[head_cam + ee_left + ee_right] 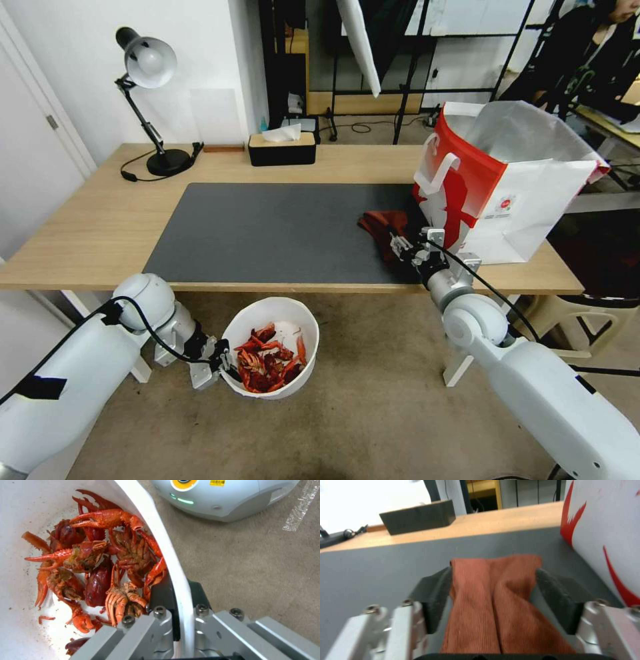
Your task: Sweep shrimp from table into container with towel, then put container into takeout bag.
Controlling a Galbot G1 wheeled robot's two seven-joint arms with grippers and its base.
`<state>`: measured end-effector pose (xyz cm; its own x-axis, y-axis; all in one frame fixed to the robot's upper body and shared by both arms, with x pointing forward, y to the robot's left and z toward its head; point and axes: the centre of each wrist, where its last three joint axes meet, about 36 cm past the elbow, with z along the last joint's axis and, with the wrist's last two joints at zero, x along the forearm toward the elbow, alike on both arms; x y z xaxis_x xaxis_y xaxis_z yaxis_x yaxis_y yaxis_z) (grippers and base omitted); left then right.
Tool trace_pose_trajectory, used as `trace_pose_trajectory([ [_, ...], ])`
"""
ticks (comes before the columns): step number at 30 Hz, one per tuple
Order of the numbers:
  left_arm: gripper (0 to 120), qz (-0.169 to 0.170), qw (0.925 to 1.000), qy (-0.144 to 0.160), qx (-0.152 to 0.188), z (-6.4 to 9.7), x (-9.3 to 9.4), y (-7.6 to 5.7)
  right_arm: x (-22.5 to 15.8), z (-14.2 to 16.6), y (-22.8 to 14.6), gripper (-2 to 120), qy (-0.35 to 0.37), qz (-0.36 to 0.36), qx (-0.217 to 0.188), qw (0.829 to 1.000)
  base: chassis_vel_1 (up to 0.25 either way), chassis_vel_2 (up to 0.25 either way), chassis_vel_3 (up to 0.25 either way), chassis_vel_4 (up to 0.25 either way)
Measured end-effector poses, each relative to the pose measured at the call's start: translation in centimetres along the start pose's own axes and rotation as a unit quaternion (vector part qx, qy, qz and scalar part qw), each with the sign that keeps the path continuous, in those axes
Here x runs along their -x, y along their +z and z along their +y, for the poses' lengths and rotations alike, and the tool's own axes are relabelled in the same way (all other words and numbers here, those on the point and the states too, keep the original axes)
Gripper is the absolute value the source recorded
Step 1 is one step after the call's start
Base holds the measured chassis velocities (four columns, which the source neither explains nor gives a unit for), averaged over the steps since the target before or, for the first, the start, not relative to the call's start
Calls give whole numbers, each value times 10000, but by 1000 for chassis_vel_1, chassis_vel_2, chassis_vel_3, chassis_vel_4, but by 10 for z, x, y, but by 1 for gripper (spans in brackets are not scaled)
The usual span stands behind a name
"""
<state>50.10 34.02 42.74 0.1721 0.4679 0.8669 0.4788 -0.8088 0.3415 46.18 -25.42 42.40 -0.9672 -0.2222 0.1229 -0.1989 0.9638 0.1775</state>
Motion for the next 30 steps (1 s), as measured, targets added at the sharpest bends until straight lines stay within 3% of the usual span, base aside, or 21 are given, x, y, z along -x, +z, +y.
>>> trace_pose_trajectory([
  [3,0,-8,10000,-6,1,0,1,0,0,0,-2,73,-7,-57,-2,10000,0,0,0,0],
  [6,0,-43,10000,-12,-2,0,5,-1,-7,7,-9,98,-163,-448,-36,9989,0,0,0,0],
  [11,0,-37,10000,-15,2,1,4,-1,-20,12,-12,100,-244,-612,-146,9977,0,0,0,0],
  [20,0,-42,10000,-23,30,5,3,1,-76,22,-6,100,-236,-773,-375,9960,0,0,0,0],
  [26,0,-47,9999,7,96,3,2,-7,-102,33,2,100,-76,-799,-437,9958,0,0,0,0],
  [30,0,-55,9996,53,266,2,-2,-24,-123,41,12,100,98,-798,-577,9951,0,0,0,0],
])
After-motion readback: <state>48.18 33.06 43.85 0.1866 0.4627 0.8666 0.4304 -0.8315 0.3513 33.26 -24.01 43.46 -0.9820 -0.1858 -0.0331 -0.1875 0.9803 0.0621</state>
